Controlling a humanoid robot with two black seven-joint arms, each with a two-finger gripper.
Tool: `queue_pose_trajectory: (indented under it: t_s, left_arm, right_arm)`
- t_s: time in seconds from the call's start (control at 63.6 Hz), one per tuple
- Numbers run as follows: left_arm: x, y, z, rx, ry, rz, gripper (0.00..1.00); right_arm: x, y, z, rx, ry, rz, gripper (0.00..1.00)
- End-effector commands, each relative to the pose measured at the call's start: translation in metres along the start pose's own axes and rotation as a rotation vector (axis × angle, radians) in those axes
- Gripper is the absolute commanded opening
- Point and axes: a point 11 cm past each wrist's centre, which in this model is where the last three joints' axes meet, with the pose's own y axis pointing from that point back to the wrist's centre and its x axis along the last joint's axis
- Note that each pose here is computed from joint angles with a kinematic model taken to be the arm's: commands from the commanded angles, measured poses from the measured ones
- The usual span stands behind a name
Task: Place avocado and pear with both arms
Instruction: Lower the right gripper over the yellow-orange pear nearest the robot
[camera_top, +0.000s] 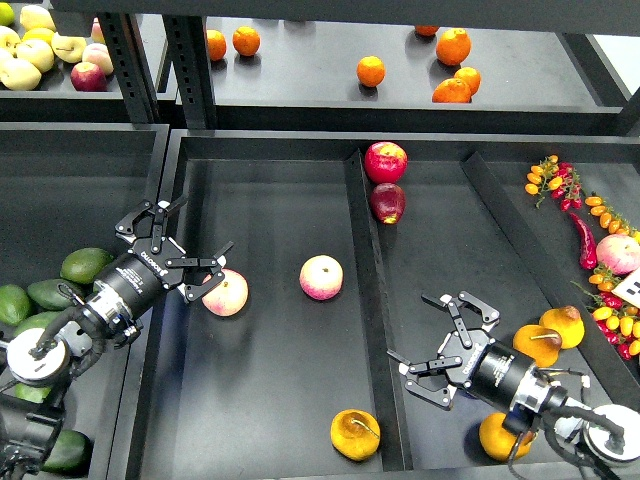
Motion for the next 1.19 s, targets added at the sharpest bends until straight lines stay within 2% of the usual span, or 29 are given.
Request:
queue_pose_trajectory:
  t_s: [0.0, 0.173, 0.503, 1.006, 1.179]
  left_arm:
    - [0.005, 0.009, -0.004, -0.008, 0.01, 0.01, 0.99]
    - [0.007, 0.022, -0.004, -0.034, 0.018, 0.016, 0.99]
    - [0.014, 0.045, -0.016, -0.065, 0.089, 0.019, 1.0]
    - [0.017, 0.071, -0.032, -0.081, 0.132, 0.03, 1.0]
    - [0.017, 0.072, -0.033, -0.083, 0.133, 0.03, 1.0]
  right_arm:
    - [-0.003, -0.005, 0.0, -0.043, 0.034, 0.011, 1.0]
    - [-0.007, -0.015, 0.012, -0.215, 0.128, 0.045, 1.0]
    - [-0.007, -0.027, 0.004, -0.256, 0.152, 0.167, 1.0]
    - [0.0, -0.042, 0.039, -0.47, 0.259, 0.238, 1.0]
    - [0.003, -0.045, 0.051, -0.5, 0.256, 0.244, 1.0]
